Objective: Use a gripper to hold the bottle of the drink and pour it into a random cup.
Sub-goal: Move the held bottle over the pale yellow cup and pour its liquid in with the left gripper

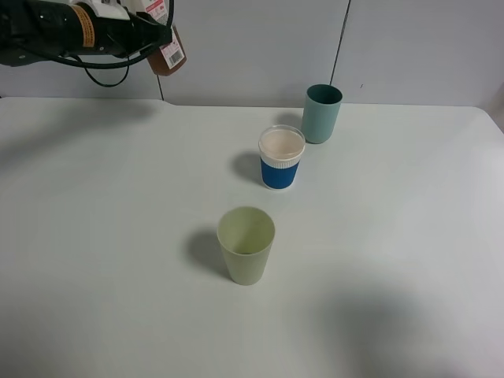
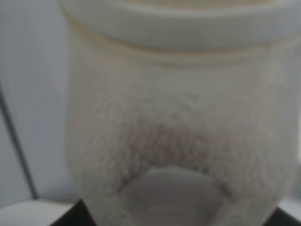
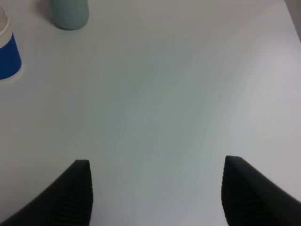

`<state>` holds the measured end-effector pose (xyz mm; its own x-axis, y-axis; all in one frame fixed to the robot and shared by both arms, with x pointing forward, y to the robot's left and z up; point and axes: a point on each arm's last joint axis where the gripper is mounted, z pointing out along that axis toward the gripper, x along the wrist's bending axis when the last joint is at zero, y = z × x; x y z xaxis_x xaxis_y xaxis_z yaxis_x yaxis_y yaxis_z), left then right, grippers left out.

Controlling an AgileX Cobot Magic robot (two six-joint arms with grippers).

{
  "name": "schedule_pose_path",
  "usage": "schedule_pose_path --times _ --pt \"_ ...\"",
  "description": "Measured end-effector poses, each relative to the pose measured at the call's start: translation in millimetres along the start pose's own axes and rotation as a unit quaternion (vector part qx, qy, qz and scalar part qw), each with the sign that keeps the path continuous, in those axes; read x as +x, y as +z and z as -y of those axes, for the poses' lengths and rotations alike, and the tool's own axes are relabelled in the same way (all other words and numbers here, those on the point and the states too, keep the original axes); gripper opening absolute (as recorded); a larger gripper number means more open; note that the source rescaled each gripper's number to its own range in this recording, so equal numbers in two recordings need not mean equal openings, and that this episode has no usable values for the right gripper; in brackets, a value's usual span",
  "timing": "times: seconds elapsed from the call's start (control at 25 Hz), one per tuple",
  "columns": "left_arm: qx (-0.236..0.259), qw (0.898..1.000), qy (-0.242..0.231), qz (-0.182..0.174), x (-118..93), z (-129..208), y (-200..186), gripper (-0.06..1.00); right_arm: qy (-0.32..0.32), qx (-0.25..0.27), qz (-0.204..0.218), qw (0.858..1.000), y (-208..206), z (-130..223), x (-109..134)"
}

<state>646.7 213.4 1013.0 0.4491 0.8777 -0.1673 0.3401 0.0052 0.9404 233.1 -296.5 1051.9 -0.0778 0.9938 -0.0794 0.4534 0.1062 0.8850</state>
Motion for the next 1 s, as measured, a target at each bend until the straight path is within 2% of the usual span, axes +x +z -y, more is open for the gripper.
schedule_pose_path --times 0.2,0.36,0.68,0.84,1.0 --pt "-0.005 0.999 0.011 -0.037 -7 6 -30 0.03 0.000 0.000 0.000 1.000 0 0 0" --pt "0.008 0.997 0.018 -0.080 -8 15 -57 0.03 0.000 0.000 0.000 1.000 0 0 0" --pt "0.053 0.984 0.057 -0.158 -14 34 -113 0.03 0.000 0.000 0.000 1.000 0 0 0" --pt "0.082 0.980 0.085 -0.163 -25 45 -131 0.03 0.000 0.000 0.000 1.000 0 0 0" --pt "0.099 0.977 0.119 -0.149 -41 56 -143 0.03 0.000 0.000 0.000 1.000 0 0 0"
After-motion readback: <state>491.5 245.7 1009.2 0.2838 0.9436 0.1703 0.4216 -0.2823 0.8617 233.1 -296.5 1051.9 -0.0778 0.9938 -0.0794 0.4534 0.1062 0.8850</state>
